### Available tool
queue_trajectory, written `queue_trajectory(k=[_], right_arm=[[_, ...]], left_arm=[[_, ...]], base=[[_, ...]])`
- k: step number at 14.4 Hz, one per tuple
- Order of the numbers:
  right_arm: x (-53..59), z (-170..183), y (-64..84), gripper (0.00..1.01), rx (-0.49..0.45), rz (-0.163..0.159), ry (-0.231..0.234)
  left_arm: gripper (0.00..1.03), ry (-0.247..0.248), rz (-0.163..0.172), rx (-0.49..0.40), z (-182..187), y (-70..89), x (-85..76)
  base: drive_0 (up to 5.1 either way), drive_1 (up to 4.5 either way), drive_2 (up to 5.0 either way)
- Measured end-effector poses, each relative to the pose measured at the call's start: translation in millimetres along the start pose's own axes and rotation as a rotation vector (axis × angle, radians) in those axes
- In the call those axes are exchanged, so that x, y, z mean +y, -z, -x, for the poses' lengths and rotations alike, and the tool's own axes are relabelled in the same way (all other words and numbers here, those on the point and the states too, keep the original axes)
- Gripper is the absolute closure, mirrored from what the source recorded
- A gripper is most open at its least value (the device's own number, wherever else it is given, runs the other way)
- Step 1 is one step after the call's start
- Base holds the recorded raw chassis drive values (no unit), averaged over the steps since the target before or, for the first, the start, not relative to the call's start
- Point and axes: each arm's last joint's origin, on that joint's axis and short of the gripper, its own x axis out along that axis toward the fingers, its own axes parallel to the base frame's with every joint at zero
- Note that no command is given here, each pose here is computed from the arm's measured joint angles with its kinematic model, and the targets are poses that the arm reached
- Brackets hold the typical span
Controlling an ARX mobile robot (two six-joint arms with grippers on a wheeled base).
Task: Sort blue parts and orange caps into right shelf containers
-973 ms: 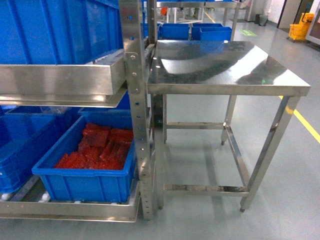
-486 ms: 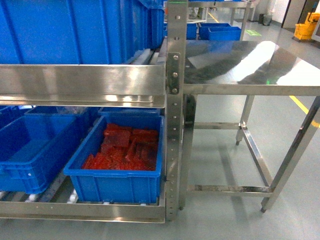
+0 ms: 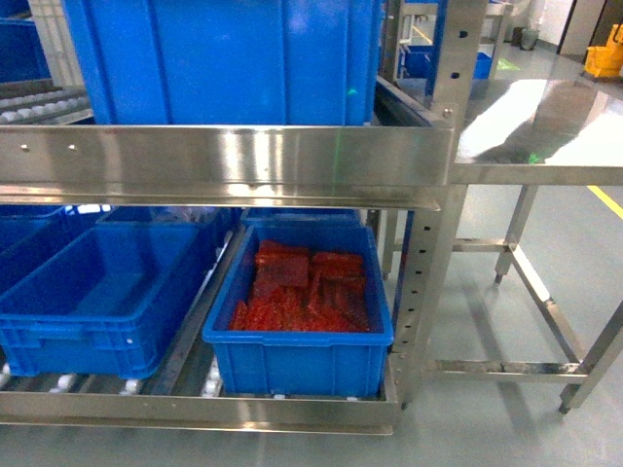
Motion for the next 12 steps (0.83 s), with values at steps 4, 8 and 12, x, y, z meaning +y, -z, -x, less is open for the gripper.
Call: queue_trajectory(k=[4,8,12], right_arm=[[0.0,0.0,-0.1,0.58,-0.002,0.0,0.0],[0.0,0.0,-0.5,0.58,-0.005,0.0,0.0],[0.0,0.0,-0.3,0.58,-0.003,0.0,0.0]], left_arm=[[0.6,-0.001,0.0,-0.001,0.0,-0.1,0.0],[0.6,-0.001,0.0,-0.002,0.0,-0.2,0.0],[0.6,-0.001,0.0,-0.001,0.0,-0.1,0.0]], base=[[-5.1,2.4,2.4],[-5.1,2.35,2.3],[-5.1,2.36,2.4]])
